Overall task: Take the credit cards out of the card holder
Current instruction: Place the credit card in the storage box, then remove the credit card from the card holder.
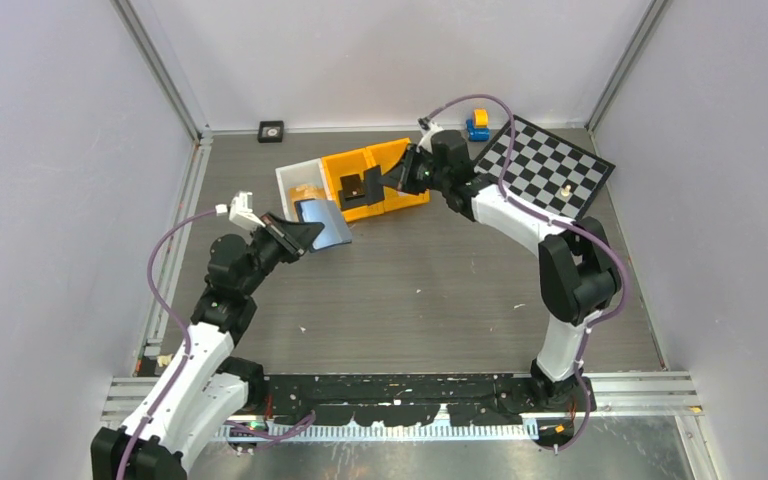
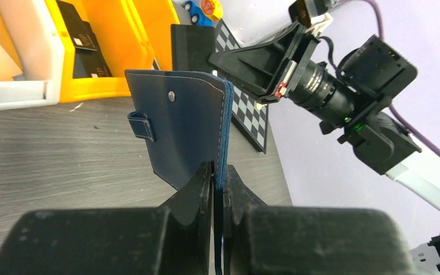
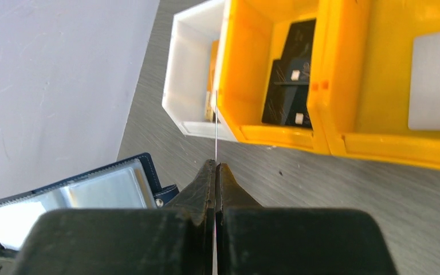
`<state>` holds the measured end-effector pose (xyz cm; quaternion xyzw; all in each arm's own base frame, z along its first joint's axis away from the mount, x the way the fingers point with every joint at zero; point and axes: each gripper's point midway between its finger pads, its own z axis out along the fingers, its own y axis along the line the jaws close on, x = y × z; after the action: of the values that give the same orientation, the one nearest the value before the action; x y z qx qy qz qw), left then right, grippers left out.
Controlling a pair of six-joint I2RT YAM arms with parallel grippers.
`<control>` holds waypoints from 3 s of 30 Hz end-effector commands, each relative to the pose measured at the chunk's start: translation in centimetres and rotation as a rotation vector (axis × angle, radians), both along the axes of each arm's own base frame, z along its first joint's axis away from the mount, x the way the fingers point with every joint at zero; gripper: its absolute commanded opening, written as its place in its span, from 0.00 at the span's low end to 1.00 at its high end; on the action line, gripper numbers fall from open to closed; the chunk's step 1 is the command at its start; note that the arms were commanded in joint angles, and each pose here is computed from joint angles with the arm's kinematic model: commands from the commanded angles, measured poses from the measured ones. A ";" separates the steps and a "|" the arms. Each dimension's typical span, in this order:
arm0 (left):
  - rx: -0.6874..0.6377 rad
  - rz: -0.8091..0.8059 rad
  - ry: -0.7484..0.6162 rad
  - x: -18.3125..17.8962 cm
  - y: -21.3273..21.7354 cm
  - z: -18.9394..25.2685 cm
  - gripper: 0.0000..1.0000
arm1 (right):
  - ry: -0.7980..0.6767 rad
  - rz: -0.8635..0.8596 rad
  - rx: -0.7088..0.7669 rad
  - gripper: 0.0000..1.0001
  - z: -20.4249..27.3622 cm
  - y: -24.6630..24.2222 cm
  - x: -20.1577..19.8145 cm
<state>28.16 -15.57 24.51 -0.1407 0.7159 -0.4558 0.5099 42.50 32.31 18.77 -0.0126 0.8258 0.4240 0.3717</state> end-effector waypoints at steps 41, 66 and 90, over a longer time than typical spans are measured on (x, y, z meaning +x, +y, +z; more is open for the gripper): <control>-0.003 0.086 -0.031 0.4 1.4 0.4 0.00 | -0.043 0.119 -0.159 0.30 -5.0 9.5 9.5; -0.072 -0.092 -0.014 1.9 -2.7 -1.7 0.00 | -0.122 -0.078 -0.182 0.85 3.2 -4.0 -10.5; 0.007 -0.400 -0.253 -0.5 -12.8 1.7 0.00 | -0.216 -0.186 0.151 0.92 0.9 -8.1 -12.3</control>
<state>28.65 -27.36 21.83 0.0269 0.7226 -0.5048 0.4715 29.76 24.81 14.48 0.0285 0.8111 0.3850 0.4393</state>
